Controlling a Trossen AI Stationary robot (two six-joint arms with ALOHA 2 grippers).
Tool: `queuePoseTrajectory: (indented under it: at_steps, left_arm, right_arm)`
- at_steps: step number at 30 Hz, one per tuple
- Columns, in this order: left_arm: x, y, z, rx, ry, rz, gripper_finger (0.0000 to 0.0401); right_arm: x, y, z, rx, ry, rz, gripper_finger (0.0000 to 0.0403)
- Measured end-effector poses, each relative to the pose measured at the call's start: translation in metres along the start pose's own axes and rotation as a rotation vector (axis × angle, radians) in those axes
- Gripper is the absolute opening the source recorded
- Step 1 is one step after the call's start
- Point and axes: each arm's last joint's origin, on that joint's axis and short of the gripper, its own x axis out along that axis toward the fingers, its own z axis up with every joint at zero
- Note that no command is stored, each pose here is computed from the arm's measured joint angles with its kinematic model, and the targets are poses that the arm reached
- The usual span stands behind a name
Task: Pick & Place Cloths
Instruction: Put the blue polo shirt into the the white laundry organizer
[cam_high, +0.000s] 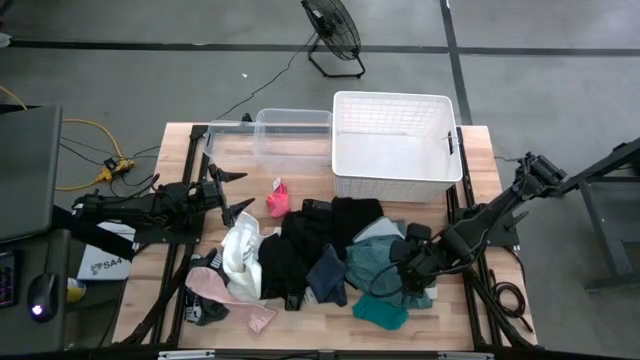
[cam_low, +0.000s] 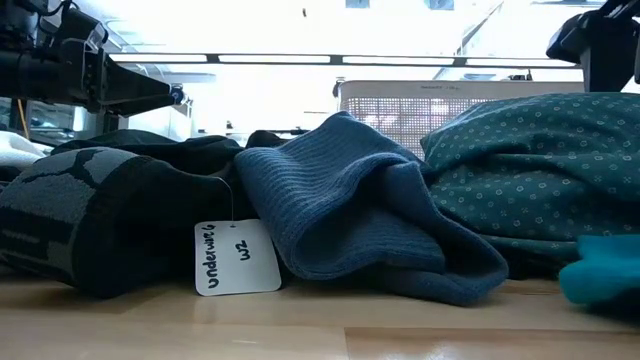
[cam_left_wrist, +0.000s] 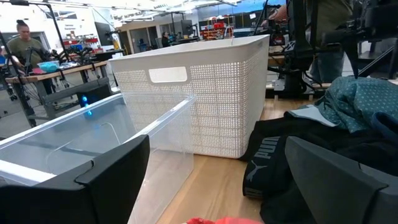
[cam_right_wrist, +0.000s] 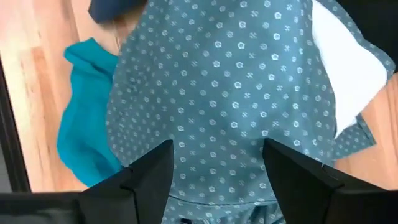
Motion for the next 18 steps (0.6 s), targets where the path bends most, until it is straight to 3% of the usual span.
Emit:
queuePoseTrajectory:
  at_steps: [7, 11, 18]
  left_arm:
    - [0.000, 0.000, 0.000, 0.000, 0.000, 0.000, 0.0367]
    - [0.000, 0.000, 0.000, 0.000, 0.000, 0.000, 0.0367]
    - [0.000, 0.000, 0.000, 0.000, 0.000, 0.000, 0.0367]
  right_arm:
    - [0.000, -0.001, 0.002, -0.102, -0.035, -0.029, 0.0238]
    - [0.001, -0.004, 0.005, -0.086, -0.028, -0.026, 0.0242]
    - [0.007, -0.001, 0.020, -0.195, -0.115, 0.004, 0.0299]
